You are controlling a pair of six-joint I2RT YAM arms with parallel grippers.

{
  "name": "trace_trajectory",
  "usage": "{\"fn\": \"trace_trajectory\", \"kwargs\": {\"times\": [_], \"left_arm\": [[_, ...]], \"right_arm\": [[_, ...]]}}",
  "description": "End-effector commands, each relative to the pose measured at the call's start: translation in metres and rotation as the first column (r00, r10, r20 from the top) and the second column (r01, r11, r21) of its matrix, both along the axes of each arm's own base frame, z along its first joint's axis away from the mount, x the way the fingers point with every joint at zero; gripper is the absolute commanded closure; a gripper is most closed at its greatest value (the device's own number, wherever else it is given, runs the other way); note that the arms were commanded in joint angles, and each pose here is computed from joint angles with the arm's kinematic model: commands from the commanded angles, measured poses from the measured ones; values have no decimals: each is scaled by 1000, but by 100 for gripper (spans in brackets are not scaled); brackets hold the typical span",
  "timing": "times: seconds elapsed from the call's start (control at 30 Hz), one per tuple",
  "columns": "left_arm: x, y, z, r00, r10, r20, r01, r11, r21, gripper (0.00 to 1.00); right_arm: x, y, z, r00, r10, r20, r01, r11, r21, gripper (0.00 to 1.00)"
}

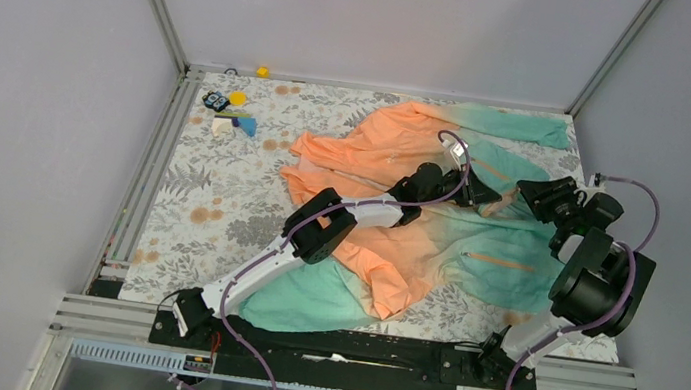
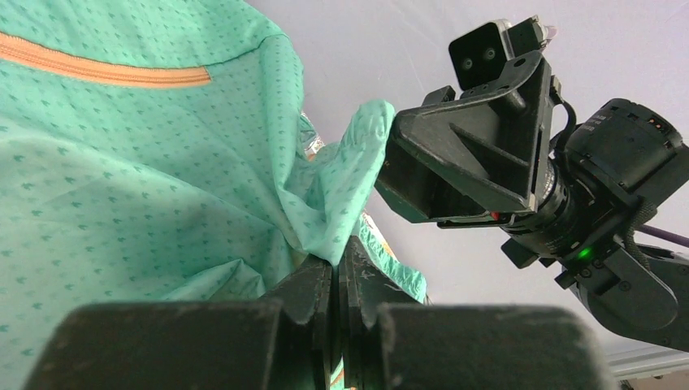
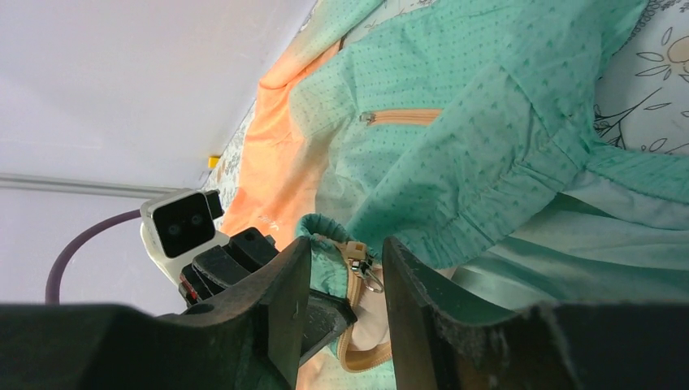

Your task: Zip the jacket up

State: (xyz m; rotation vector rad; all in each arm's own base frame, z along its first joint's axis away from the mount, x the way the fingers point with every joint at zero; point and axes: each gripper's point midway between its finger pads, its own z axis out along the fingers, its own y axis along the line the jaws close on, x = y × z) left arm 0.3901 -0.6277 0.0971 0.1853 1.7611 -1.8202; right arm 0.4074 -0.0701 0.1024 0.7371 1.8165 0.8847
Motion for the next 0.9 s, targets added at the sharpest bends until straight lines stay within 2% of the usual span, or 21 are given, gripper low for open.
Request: {"fn": "trace_trajectory", "kwargs": {"times": [0.0,0.2,0.4,0.47,0.57,0.67,0.73,0.87], "left_arm": [[-2,3,33,998,-21,64,26,996,-81,97],[-2,3,32,998,-21,62,26,997,-79,97],[0,2,33,997,-12,72,17,998,-69,95],[2,3,35,996,-7,84,12,998,-62,84],[7,7,46,992,10,128,-3,999,-54,57],[8,10,60,983,18,185,-8,998,-55,35],[6,9,65,979,13,205,0,998,-64,30],[3,10,68,978,-16,206,38,994,-104,33]], "right_arm": [[6,4,17,995,42,88,-42,999,7,56],[6,7,21,993,57,101,-59,998,17,62],[0,10,28,993,59,99,-60,998,0,80],[-5,9,24,997,50,53,-50,999,-4,88],[-12,8,20,999,36,-10,-37,998,-44,94],[-15,10,25,999,39,-24,-40,998,-56,95],[-15,13,29,999,52,-15,-53,997,-53,95],[-16,16,29,998,65,-19,-66,996,-54,96]]}}
